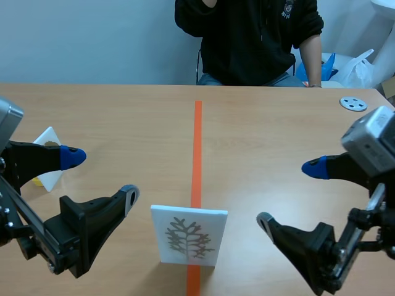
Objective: Sort the leaf by its shape. The table is split by an orange tape line. A compound leaf with several leaflets goes to the left side, a simple leaf with one blade goes to the right side. Return to the home posture when a red brick is placed on the table.
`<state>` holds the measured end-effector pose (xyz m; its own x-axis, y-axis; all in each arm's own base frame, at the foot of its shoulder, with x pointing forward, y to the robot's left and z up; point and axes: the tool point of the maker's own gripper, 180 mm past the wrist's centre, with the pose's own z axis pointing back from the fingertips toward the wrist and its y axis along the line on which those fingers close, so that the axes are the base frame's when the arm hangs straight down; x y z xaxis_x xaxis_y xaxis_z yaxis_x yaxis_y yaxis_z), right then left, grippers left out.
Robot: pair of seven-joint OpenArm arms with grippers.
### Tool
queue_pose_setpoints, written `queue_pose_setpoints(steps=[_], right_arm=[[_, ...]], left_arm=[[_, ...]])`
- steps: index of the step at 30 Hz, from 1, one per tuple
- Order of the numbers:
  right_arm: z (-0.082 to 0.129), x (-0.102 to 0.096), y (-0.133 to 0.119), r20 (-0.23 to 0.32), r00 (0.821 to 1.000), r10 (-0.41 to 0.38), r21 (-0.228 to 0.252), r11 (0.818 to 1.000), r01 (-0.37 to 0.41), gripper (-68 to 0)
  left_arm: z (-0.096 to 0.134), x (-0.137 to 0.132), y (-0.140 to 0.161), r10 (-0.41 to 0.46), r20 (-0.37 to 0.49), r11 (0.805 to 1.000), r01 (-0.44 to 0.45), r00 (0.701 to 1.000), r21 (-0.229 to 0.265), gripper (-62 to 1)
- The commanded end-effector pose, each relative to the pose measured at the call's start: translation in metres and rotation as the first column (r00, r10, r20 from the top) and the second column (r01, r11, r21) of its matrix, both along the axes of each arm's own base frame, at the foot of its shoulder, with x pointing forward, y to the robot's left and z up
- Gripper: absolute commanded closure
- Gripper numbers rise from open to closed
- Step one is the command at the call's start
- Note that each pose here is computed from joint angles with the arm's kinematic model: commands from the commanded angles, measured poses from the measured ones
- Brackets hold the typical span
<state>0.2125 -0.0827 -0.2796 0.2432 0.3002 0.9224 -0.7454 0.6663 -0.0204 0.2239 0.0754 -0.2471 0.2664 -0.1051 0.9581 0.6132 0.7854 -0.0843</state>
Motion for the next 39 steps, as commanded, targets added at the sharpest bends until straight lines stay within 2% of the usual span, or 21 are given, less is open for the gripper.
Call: queue_pose_setpoints(steps=[1,6,12,17,25,31,34,35,39], right_arm=[[0.001,0.005,0.003,0.019,1.0,0.01,0.013,1.0,-0.01,-67.9],[-0.012,0.007,0.022,0.016,0.998,0.06,0.041,0.997,-0.061,-67.9],[-0.032,0.008,0.04,0.031,0.993,0.117,0.016,0.993,-0.118,-67.9],[-0.041,0.011,0.058,0.03,0.991,0.132,0.066,0.989,-0.134,-67.9],[-0.059,0.003,0.092,0.01,0.979,0.201,0.087,0.976,-0.202,-67.3],[-0.059,0.001,0.094,0.016,0.977,0.211,0.082,0.974,-0.212,-45.5],[-0.059,0.001,0.094,0.016,0.977,0.212,0.08,0.974,-0.213,-28.8],[-0.059,0.001,0.094,0.016,0.977,0.212,0.08,0.974,-0.213,-25.8],[-0.059,0.001,0.094,0.018,0.978,0.209,0.079,0.974,-0.21,-20.7]], left_arm=[[0.012,0.003,-0.003,-0.004,0.033,1.0,0.004,0.999,-0.021,-62.3],[0.011,0.003,-0.003,-0.006,0.035,1.0,0.007,0.999,-0.009,-62.3],[0.011,0.003,-0.003,-0.006,0.036,1.0,0.006,0.999,-0.011,-62.3],[0.011,0.003,-0.003,-0.004,0.036,1.0,0.005,0.999,-0.013,-62.3],[0.012,0.003,-0.003,-0.005,0.037,1.0,0.005,0.999,-0.013,-62.3],[0.012,0.003,-0.003,-0.005,0.037,1.0,0.005,0.999,-0.013,-62.3],[0.013,0.004,-0.003,-0.004,0.042,1.0,0.004,0.999,-0.013,-62.3],[0.013,0.004,-0.003,-0.004,0.042,1.0,0.004,0.999,-0.013,-62.3],[0.014,0.006,-0.003,-0.004,0.048,1.0,0.004,0.999,-0.013,-62.3]])
